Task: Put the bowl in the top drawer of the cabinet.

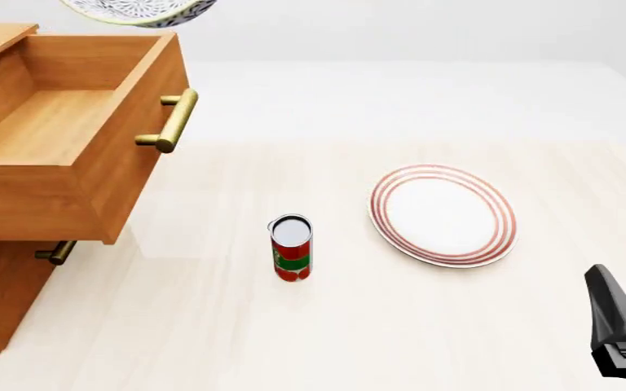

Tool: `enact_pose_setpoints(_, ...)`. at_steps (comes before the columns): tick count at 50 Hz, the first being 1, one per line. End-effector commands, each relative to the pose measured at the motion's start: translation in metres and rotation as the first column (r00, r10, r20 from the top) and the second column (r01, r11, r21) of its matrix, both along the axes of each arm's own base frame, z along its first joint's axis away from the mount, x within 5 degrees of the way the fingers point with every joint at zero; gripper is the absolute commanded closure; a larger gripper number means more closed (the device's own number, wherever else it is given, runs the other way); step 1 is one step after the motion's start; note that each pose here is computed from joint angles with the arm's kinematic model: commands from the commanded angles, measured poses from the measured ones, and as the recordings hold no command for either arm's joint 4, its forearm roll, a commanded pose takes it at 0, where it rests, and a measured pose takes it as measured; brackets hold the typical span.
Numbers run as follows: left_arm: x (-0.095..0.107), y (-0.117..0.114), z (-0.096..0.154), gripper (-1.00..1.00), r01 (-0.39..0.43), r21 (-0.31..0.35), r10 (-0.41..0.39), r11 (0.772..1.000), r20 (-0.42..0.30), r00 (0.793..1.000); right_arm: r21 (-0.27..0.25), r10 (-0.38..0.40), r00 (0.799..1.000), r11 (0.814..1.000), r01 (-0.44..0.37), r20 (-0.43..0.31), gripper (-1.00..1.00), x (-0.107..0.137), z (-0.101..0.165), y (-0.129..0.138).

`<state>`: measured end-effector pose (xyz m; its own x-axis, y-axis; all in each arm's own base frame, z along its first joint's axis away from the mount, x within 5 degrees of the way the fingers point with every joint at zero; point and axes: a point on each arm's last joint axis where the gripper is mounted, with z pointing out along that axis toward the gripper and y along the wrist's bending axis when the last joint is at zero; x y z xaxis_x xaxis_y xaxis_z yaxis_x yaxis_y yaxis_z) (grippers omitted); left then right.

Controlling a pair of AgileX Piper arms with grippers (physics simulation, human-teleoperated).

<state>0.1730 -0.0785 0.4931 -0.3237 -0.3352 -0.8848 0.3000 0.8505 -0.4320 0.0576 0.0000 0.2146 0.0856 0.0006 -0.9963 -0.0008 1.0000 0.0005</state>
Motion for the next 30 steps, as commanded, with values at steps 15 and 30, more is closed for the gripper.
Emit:
enact_pose_setpoints(15, 0.013, 0.029, 0.006, 1.0, -0.162, 0.014, 0.162, 0.987, -0.031, 0.986, 0.0, 0.0, 1.0, 1.0, 0.0, 0.0, -1.0, 0.0, 0.0, 0.0)
enact_pose_setpoints(30, 0.017, 0.045, 0.008, 1.0, -0.245, 0.025, 0.246, 0.969, -0.041, 0.968, 0.0, 0.0, 1.0, 1.0, 0.0, 0.0, -1.0, 0.0, 0.0, 0.0)
